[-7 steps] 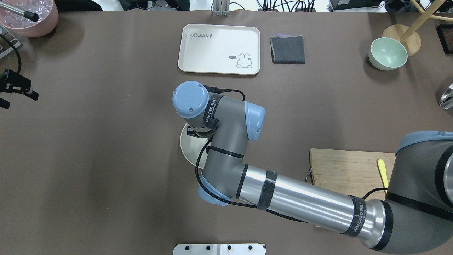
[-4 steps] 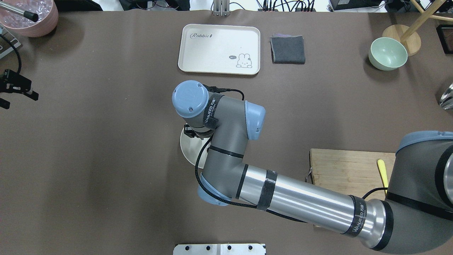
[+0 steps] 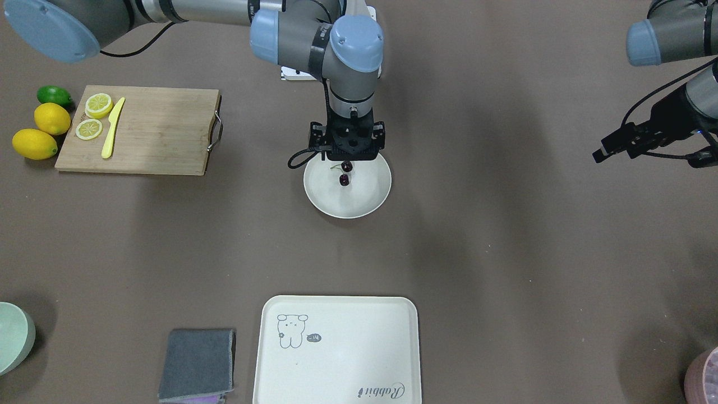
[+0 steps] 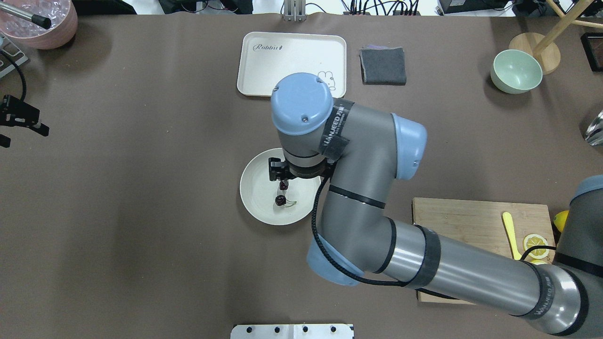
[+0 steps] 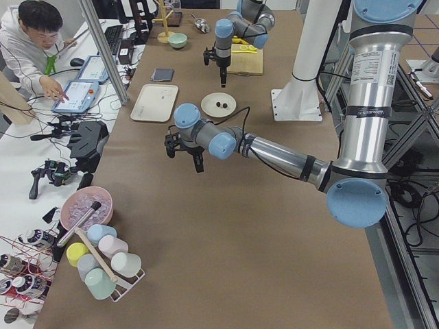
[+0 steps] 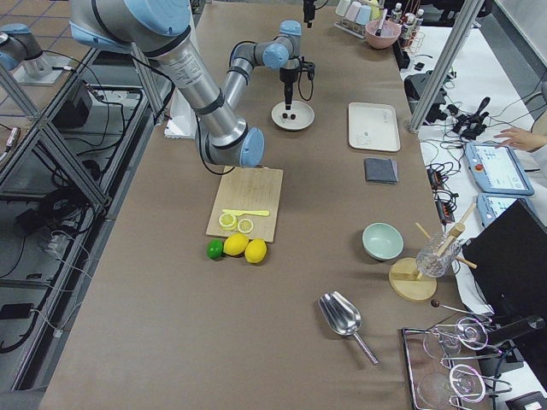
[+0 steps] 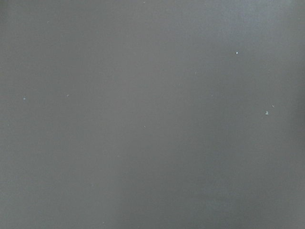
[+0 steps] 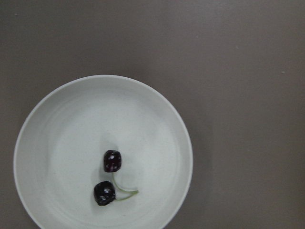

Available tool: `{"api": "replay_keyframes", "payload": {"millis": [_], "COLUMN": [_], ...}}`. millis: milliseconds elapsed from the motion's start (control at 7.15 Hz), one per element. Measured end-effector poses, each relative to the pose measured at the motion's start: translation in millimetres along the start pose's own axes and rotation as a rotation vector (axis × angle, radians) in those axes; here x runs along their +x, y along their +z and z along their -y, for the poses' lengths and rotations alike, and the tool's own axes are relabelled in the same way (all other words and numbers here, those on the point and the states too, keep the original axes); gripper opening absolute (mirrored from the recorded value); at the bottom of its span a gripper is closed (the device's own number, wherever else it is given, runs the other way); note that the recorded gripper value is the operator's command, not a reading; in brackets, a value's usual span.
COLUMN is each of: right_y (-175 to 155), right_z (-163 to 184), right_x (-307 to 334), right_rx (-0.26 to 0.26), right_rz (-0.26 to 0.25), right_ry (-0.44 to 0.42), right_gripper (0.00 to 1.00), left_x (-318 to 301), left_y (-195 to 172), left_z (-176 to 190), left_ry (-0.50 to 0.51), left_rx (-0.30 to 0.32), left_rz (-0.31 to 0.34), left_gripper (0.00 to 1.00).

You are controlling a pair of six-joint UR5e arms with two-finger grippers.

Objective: Place red cherry on plate

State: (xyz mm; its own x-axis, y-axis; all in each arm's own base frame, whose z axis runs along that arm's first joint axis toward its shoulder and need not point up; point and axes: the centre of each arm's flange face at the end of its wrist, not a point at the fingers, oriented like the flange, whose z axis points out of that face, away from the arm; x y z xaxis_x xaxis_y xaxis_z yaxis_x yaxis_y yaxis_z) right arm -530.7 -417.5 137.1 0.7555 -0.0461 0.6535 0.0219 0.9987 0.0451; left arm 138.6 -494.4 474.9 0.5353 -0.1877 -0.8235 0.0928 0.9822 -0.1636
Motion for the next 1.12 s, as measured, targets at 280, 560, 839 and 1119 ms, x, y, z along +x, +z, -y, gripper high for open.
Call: {"api": "replay_keyframes", "payload": {"millis": [280,560,839,1119], "right_y": [-17.6,-25.0,-28.8,-26.2], "right_z": [17.1,44.0,63.2,65.4], "right_x": [67.3,141.0,208.5,277.4], "right_rx": [-0.007,-0.009,-0.014,-0.042], "right_rz": [-0.031,-0.058,-0.083,-0.096], "right_ry": [-0.034,-0.062,-0.105,-0.158], "right_gripper": [1.0,1.0,1.0,1.0], "left_x": [-16.3,-46.9,-64.2,-68.6], "left_y": [3.4,9.8,14.4,15.3], "left_z": [-6.8,-17.1,-23.7,-25.8], "left_ry": [0.04,0.114,0.157,0.163], "left_rx": [-0.006,-0.027,-0.044,-0.048], "left_rz": [0.006,0.022,0.031,0.033], "left_gripper": [0.96,0.97,0.97,0.97]}}
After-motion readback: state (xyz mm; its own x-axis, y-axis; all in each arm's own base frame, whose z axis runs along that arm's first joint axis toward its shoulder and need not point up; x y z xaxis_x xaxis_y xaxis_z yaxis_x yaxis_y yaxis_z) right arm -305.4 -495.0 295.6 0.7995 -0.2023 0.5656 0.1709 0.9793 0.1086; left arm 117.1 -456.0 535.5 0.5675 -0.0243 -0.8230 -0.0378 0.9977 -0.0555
